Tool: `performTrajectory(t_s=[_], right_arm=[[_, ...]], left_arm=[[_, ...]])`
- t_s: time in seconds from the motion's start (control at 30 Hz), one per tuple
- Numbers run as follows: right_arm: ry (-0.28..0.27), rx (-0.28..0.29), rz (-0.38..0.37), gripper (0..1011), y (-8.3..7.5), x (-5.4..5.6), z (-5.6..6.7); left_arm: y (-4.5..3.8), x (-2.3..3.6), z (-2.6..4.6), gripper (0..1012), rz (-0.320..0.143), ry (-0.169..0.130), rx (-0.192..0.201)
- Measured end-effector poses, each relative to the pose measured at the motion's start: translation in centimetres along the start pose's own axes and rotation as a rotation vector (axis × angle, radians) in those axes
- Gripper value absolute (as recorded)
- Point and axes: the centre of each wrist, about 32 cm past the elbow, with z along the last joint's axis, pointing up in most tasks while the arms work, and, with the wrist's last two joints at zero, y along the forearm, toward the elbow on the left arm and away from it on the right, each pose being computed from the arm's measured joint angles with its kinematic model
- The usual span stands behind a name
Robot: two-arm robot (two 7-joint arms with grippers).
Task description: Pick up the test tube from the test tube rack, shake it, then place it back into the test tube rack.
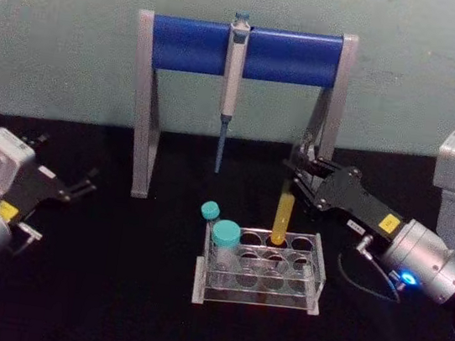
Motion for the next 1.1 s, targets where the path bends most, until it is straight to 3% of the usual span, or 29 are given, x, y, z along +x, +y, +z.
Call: performTrajectory(t_s=[0.5, 1.1], right_arm=[[-0.013, -0.037, 0.019, 235, 0.4, 0.0, -0.5], [-0.001, -0.065, 0.016, 235, -0.4, -0.1, -1.5]], left_arm=[[0.00, 0.00, 0.00, 1001, 0.000, 0.000, 0.000], [0.00, 0.00, 0.00, 1001, 0.000, 0.000, 0.000]])
